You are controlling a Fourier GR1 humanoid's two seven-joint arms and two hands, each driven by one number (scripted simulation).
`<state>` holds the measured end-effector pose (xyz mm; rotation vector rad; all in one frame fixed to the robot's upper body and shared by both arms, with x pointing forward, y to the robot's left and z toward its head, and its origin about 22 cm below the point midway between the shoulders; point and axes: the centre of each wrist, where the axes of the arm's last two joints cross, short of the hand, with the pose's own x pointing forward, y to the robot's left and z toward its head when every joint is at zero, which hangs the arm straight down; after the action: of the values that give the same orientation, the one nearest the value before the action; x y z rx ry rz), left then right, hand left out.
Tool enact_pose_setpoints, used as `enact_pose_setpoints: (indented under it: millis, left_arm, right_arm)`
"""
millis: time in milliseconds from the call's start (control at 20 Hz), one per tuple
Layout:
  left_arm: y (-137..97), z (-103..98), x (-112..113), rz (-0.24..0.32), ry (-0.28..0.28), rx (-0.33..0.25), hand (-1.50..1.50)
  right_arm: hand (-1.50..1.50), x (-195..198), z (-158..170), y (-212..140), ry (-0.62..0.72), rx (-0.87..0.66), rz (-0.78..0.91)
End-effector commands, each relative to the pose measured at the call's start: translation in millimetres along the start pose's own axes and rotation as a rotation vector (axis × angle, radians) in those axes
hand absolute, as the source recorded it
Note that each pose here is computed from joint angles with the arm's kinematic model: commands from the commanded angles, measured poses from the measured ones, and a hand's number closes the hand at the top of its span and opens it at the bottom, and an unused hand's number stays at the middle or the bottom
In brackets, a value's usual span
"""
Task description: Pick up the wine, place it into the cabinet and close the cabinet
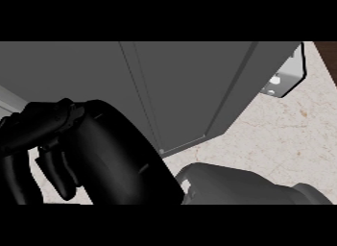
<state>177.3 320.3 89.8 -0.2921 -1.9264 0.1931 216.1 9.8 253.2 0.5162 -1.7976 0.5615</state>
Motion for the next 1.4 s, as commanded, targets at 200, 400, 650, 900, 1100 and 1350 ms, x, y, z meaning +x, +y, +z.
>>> enact_pose_setpoints:
  millis: [200,400,650,900,1100,1350]
  left_arm:
    - [4,4,-4,-0.008,0.007,0.007,-1.5]
    - [-2,-2,-3,-0.009,-0.026,0.002,-1.5]
    - [0,-24,-3,-0.032,-0.02,0.033,-1.5]
    - [1,-17,15,-0.032,-0.017,-0.01,-1.5]
    - [-6,-17,-7,-0.019,-0.01,0.006,-1.5]
    - [-2,-18,-3,-0.026,-0.016,0.001,-1.5]
  right_arm:
    - [1.5,-10,-75,-28,-0.021,-0.092,0.192]
    - [1.5,-29,-88,-64,0.023,-0.135,0.166]
    - [1.5,-39,-102,-82,0.019,-0.139,0.152]
    - [1.5,-56,-108,-111,0.041,-0.171,0.176]
    - [1.5,-61,-110,-125,0.041,-0.181,0.22]
    - [1.5,-71,-103,-145,0.036,-0.21,0.306]
